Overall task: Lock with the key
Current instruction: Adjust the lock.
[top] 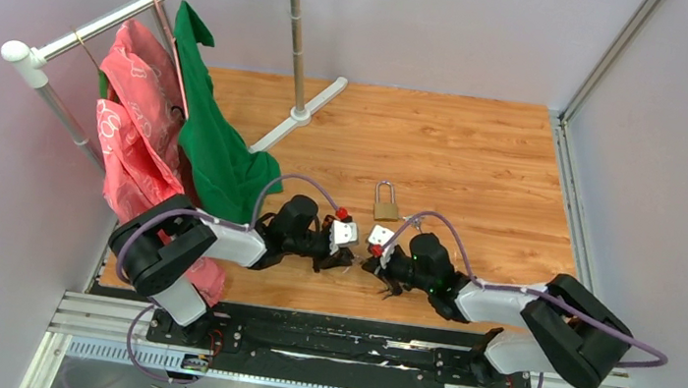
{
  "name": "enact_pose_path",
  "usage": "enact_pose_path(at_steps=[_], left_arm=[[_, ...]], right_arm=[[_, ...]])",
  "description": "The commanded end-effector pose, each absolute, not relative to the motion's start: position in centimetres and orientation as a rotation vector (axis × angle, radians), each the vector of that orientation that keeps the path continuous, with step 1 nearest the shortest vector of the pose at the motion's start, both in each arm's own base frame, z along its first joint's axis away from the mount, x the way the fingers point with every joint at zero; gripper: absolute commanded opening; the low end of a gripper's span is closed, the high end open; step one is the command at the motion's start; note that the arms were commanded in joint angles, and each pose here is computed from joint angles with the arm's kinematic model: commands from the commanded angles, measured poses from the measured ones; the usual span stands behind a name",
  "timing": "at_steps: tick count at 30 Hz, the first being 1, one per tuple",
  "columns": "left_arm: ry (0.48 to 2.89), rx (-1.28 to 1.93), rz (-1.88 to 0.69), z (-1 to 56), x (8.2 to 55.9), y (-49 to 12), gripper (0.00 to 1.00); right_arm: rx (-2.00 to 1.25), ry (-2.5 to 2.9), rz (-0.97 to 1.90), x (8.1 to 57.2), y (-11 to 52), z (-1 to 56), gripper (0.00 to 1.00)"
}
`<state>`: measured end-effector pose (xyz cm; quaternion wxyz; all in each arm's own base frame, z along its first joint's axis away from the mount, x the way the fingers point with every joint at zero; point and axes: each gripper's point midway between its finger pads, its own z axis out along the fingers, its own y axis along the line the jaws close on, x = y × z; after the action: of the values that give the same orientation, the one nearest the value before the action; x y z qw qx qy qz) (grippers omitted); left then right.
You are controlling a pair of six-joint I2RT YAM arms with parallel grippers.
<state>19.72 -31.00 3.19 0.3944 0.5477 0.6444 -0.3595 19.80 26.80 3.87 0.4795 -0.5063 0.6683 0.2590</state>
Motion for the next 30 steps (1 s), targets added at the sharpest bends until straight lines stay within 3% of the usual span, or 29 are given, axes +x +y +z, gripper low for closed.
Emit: enact_pose_path(at_steps=[1, 3, 5, 12, 19, 22, 30], left_arm=[[1.600, 1.422, -0.904, 5.1, 18.9, -30.8, 0.34], [1.575, 1.482, -0.919, 6.4, 17.7, -30.2, 0.45], [1.568, 1.566, -0.931, 7.3, 16.2, -29.0, 0.51], [1.586, 1.620, -0.963, 13.6, 13.2, -25.6, 0.48], [1.716, 1.278, -1.011, 20.6, 12.7, -24.8, 0.52], [1.647, 1.194, -1.051, 22.9, 12.2, -24.8, 0.54], [1.565, 1.026, -1.150, 23.4, 10.8, -24.4, 0.62]], right_arm=[[-1.277, 1.661, 0.674, 19.6, 27.8, 6.5, 0.00], [-1.302, 1.643, 0.705, 19.1, 28.0, 8.2, 0.00], [-1.320, 1.616, 0.728, 18.5, 28.1, 10.2, 0.00], [-1.476, 1.524, 0.823, 14.9, 27.2, 16.8, 0.00], [-1.539, 1.379, 0.768, 12.5, 27.4, 21.8, 0.00], [-1.614, 1.366, 0.772, 11.3, 28.2, 22.5, 0.00], [-1.662, 1.422, 0.765, 11.7, 31.0, 25.1, 0.00]])
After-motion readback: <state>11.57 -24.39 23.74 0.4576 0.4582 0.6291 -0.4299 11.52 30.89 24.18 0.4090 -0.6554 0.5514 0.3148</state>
